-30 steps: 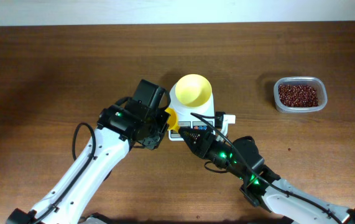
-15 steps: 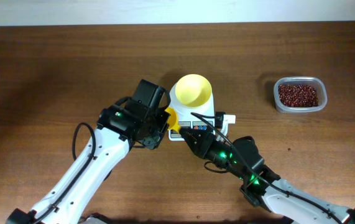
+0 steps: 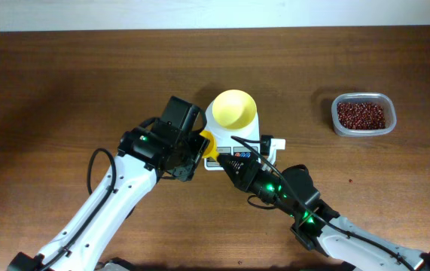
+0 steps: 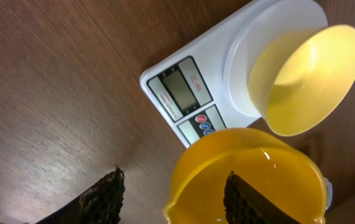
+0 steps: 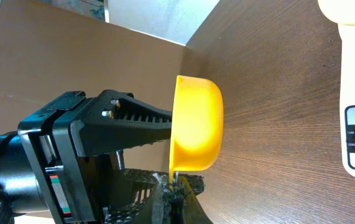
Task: Scoop item into bowl and weigh 50g on scale
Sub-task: 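Grasp the scoop handle with the right gripper and release the left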
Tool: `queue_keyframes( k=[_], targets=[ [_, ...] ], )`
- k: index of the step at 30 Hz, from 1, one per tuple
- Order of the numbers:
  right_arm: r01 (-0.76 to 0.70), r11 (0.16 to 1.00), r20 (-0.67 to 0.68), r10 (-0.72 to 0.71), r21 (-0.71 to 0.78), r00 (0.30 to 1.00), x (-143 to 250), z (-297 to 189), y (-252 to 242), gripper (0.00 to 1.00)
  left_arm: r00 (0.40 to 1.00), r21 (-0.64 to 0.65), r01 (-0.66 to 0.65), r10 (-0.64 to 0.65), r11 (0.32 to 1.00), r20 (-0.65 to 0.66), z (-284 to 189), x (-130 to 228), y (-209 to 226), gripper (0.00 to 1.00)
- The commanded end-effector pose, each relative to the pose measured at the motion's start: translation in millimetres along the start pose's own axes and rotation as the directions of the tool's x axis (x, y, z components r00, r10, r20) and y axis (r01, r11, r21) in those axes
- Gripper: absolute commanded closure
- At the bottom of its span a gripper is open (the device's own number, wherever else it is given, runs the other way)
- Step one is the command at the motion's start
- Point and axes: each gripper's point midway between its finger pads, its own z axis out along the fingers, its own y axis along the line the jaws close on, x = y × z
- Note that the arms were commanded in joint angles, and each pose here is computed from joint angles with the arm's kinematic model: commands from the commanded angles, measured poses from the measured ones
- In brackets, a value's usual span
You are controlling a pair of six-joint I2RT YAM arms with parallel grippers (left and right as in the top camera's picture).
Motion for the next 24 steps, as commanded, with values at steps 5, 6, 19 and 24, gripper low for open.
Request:
queue_keyframes(
  k=[5,6,19,24],
  targets=[
    [0.134,0.991,0.001,-0.134,-0.012,0.991,-0.3,2.7,4.9,0.96,0.999,0.021,-0.009,0.008,1.0,0.045,-6.2,-5.5,-4.5,0.41],
    [0.134,0.991,0.002,-0.134,-0.012,0.991,-0.4,2.7,4.8,0.96,0.999,0.035,-0.01,0.008,0.999,0.045,-6.4,-5.5,-7.9,0.39],
    [0.294,0.955,0.034,-0.296,0.051,0.955,-7.9,2.3,-6.2,0.96,0.999,0.058,-0.013,0.01,0.998,0.046,-6.6,-5.8,-13.6,0.01],
    [0.378,0.922,0.023,-0.381,0.088,0.924,-8.7,1.8,-14.2,0.96,0.964,0.035,-0.252,0.247,0.967,0.103,-7.4,-15.2,-13.9,0.01]
  ],
)
